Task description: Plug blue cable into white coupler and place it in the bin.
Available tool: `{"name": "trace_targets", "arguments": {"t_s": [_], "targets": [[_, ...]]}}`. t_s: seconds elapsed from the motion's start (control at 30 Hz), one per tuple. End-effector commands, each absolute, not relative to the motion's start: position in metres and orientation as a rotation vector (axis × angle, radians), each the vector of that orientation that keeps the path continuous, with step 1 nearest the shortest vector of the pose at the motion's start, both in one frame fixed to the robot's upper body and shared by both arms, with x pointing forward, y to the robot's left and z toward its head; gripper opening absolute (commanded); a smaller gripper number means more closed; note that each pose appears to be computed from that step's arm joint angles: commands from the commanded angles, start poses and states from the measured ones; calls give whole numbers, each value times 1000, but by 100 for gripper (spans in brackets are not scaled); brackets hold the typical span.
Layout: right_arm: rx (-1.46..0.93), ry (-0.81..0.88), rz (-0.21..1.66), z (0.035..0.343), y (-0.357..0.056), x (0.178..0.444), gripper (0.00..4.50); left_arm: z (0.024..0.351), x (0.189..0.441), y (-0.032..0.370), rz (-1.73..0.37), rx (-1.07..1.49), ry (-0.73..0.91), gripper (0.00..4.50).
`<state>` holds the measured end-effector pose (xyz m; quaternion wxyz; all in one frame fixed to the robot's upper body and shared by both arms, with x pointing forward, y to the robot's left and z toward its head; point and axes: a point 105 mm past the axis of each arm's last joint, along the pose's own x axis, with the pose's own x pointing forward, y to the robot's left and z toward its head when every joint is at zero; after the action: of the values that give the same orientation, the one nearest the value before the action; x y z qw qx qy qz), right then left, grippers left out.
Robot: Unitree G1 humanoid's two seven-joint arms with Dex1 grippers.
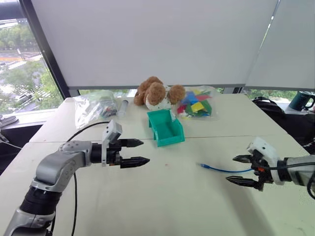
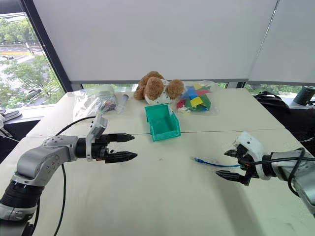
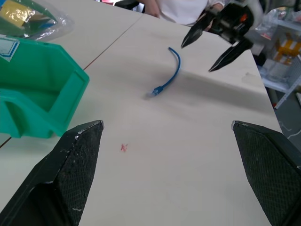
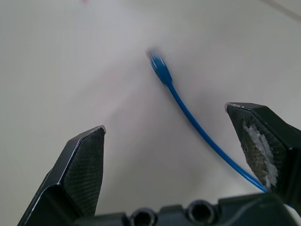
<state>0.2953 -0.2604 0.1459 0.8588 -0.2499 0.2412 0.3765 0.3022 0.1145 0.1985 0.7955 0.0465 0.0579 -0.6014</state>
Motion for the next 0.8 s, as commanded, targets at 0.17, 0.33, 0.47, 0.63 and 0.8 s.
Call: {"name": "trace_targets", "arguments": {"t_s": [0.17,0.33,0.47,0.63,0.8], "targets": [[-491,540,885,122,-265,323,447,211,299,117,-1293,131,78,450],[-486,577,912,110,-267,332,447,212,297,119,-1284,134,78,450],[-491,621,937,99,-270,331,367,211,296,120,-1274,138,84,450],[-490,616,960,99,-267,331,115,212,296,121,-1266,138,82,450],[-563,577,1007,106,-253,333,5,212,297,122,-1257,142,79,450]]}}
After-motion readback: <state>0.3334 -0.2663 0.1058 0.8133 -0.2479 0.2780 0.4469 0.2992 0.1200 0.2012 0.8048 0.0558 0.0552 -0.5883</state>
